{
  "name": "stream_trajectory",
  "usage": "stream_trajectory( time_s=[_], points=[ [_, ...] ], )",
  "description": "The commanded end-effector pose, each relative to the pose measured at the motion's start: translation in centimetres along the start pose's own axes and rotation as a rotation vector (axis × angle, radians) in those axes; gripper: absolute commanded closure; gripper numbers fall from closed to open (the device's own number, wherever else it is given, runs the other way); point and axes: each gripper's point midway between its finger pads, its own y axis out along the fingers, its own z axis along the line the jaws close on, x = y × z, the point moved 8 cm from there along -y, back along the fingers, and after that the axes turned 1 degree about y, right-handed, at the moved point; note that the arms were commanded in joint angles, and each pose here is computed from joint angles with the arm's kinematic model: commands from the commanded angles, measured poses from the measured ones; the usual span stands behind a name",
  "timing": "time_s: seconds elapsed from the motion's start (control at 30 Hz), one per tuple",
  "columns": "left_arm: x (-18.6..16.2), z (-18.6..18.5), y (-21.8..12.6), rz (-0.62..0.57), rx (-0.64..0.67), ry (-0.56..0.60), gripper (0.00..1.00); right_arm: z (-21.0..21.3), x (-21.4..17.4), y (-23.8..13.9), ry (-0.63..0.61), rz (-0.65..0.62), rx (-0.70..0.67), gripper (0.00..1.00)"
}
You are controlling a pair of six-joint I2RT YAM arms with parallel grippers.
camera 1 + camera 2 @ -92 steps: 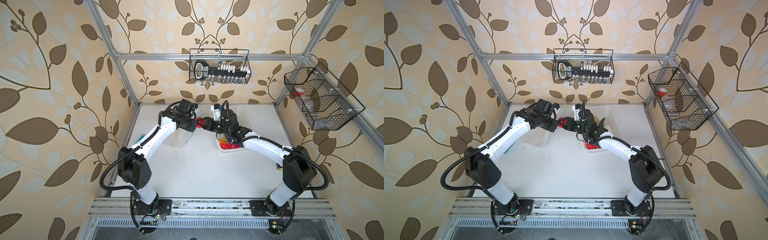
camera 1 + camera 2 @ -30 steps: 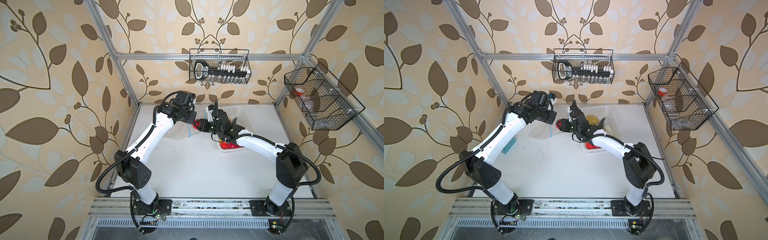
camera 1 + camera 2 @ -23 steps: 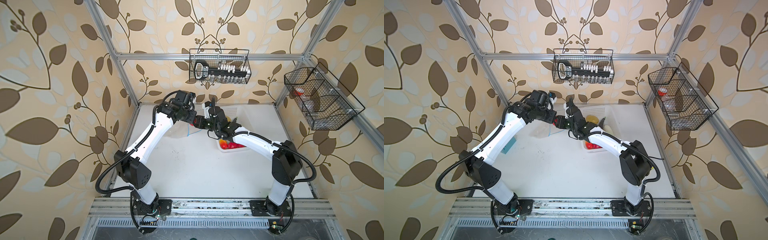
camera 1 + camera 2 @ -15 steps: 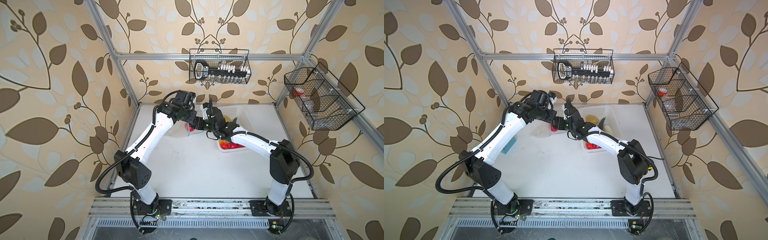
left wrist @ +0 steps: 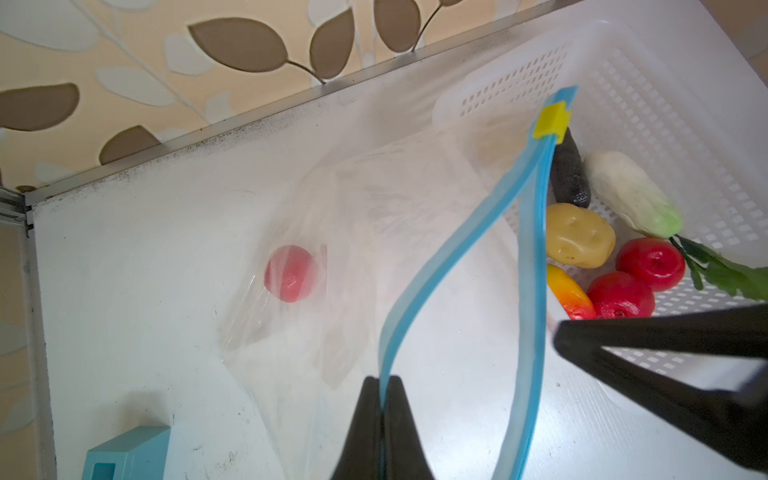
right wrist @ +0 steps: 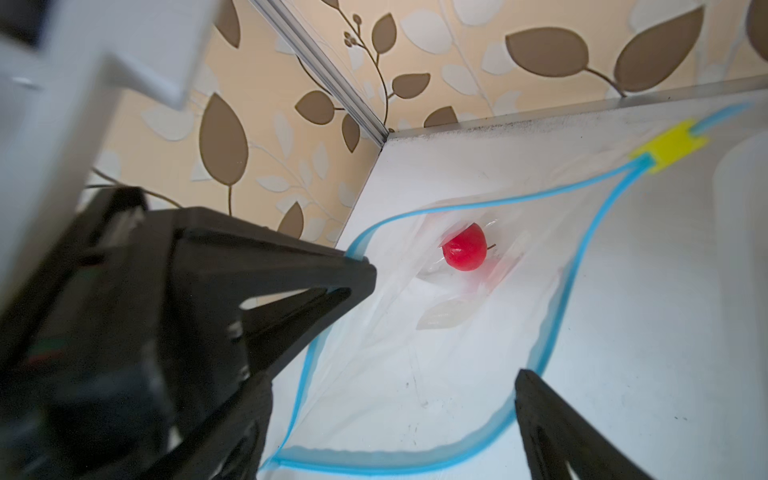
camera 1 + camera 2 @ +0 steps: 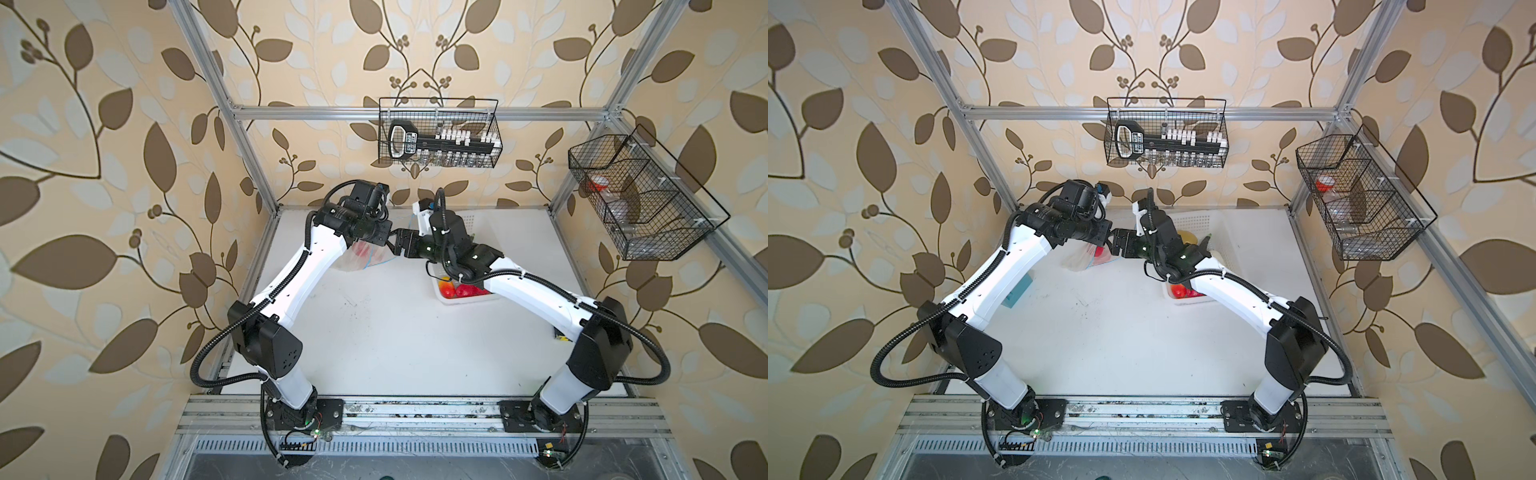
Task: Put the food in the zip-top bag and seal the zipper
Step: 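Withdraw the right gripper back over the basket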
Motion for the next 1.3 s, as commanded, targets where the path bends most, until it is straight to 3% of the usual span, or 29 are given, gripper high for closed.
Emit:
stream_trajectory(
  time_s=[0.0,0.13,0.4,0.6,0.73,0.8,0.9,0.97,1.27],
  points=[
    [1.0,0.6,-2.2,-0.074,0.043,0.002,1.0,-0.4,0.0,-2.1,-0.02,-0.023,-0.01,0.08],
    [1.2,0.6,-2.3,-0.076,0.048,0.006,1.0,-1.6,0.5,-4.1,-0.01,-0.044,-0.019,0.0],
    [0.6,1.2,-2.4,-0.067,0.107,0.028,1.0,-5.6,2.1,-6.1,-0.016,-0.033,-0.153,0.0],
    [0.2,1.0,-2.1,-0.047,0.081,0.025,1.0,-8.4,3.1,-6.3,-0.024,0.019,-0.366,0.0],
    [0.3,1.0,-2.0,-0.049,0.083,0.014,1.0,-10.5,3.5,-6.2,0.036,0.046,-0.403,0.0],
    [0.3,0.8,-2.2,-0.056,0.063,0.012,1.0,-12.5,3.4,-7.0,0.112,0.02,-0.518,0.0],
    [0.1,0.5,-2.5,-0.057,0.029,0.026,1.0,-13.6,2.9,-7.4,0.156,-0.02,-0.458,0.0],
    [0.0,0.6,-2.9,-0.064,0.028,0.04,1.0,-14.0,2.7,-7.2,0.142,0.01,-0.441,0.0],
    [-0.8,0.6,-4.5,-0.161,0.019,0.084,1.0,-15.6,1.3,-5.4,0.031,0.165,-0.654,0.0]
  ],
)
